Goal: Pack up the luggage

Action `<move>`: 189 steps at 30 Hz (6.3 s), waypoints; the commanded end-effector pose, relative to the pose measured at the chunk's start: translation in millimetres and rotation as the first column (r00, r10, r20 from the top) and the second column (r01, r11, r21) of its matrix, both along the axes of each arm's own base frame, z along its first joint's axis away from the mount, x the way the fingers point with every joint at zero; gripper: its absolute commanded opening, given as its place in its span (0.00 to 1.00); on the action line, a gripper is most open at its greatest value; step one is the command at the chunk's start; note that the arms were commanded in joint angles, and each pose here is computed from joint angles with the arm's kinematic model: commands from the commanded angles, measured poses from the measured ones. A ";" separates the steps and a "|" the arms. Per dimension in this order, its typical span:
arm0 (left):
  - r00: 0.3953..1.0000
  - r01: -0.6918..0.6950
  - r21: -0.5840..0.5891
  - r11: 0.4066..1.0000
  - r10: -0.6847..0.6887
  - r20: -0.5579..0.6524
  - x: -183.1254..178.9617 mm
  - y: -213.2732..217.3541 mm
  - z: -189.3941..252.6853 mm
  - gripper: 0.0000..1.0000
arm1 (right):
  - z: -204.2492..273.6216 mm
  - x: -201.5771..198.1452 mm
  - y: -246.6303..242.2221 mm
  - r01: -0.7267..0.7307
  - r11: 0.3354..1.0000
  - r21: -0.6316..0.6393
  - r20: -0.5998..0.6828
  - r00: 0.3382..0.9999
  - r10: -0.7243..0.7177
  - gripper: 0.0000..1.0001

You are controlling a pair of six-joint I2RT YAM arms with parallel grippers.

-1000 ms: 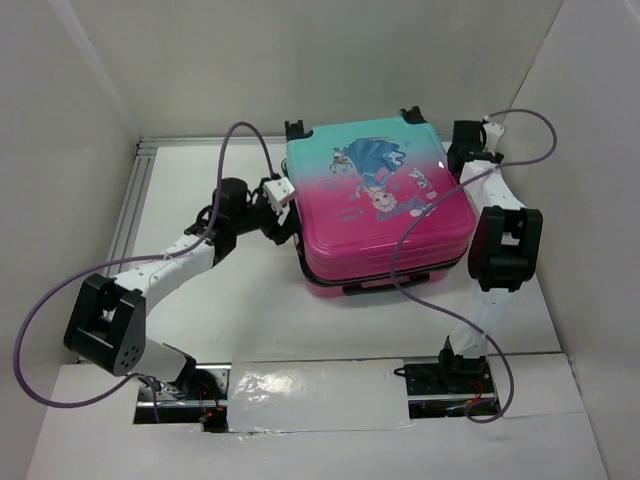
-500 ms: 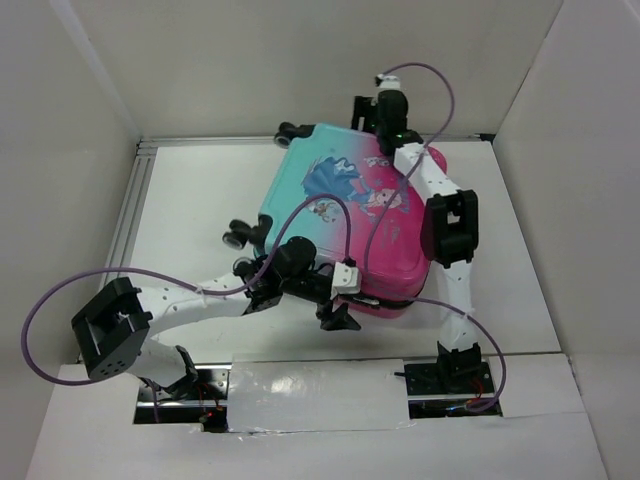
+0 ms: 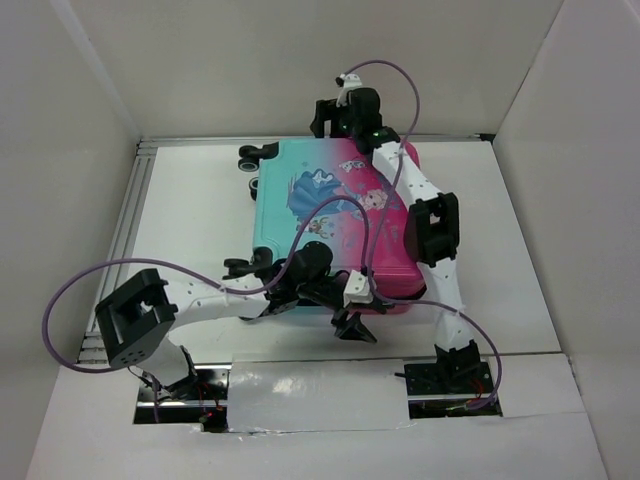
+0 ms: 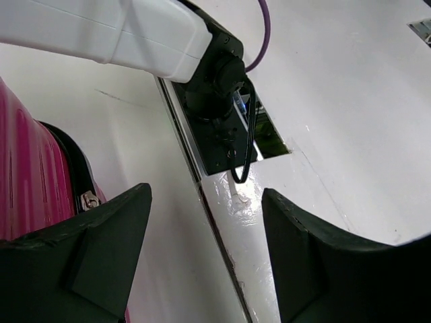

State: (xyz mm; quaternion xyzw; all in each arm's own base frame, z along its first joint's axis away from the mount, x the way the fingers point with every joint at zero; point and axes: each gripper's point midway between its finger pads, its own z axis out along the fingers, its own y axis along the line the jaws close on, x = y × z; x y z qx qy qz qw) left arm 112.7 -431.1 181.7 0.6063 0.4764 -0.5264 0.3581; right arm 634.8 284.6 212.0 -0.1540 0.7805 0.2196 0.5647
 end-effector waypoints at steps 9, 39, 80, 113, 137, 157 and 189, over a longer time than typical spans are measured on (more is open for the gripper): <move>0.852 -0.458 -0.325 0.827 0.513 0.107 89.4 91.8 144.1 0.85 | 257.0 -102.5 -77.4 -0.102 0.975 0.196 0.220 0.974 0.058 0.99; 0.396 -0.902 -0.005 0.432 0.822 -0.408 198.9 339.7 -33.7 0.81 | 52.2 -499.9 41.3 -0.695 0.719 0.014 -0.151 0.709 0.689 0.80; 0.667 -0.728 0.099 0.678 0.735 -0.123 348.7 299.0 -57.4 0.64 | 6.7 -279.9 -82.6 0.005 0.973 -0.230 -0.209 0.976 -0.054 0.93; 0.828 -0.544 0.024 0.839 0.541 -0.149 372.3 250.7 -59.1 0.06 | -7.8 -251.2 -104.8 0.048 0.985 -0.164 -0.263 0.961 -0.090 0.93; 0.829 -0.547 0.000 0.837 0.542 -0.137 343.6 258.8 -44.5 0.39 | -11.9 -254.8 -102.1 0.035 0.984 -0.174 -0.285 0.955 -0.084 0.92; 0.860 -0.502 -0.022 0.865 0.496 -0.122 364.6 260.8 -44.5 0.70 | -15.7 -257.8 -93.9 0.026 0.983 -0.181 -0.292 0.953 -0.079 0.92; 0.823 -0.539 0.064 0.840 0.541 -0.170 358.4 258.5 -49.1 0.00 | 5.1 -266.4 -52.6 -0.081 0.988 -0.130 -0.265 0.963 0.044 0.92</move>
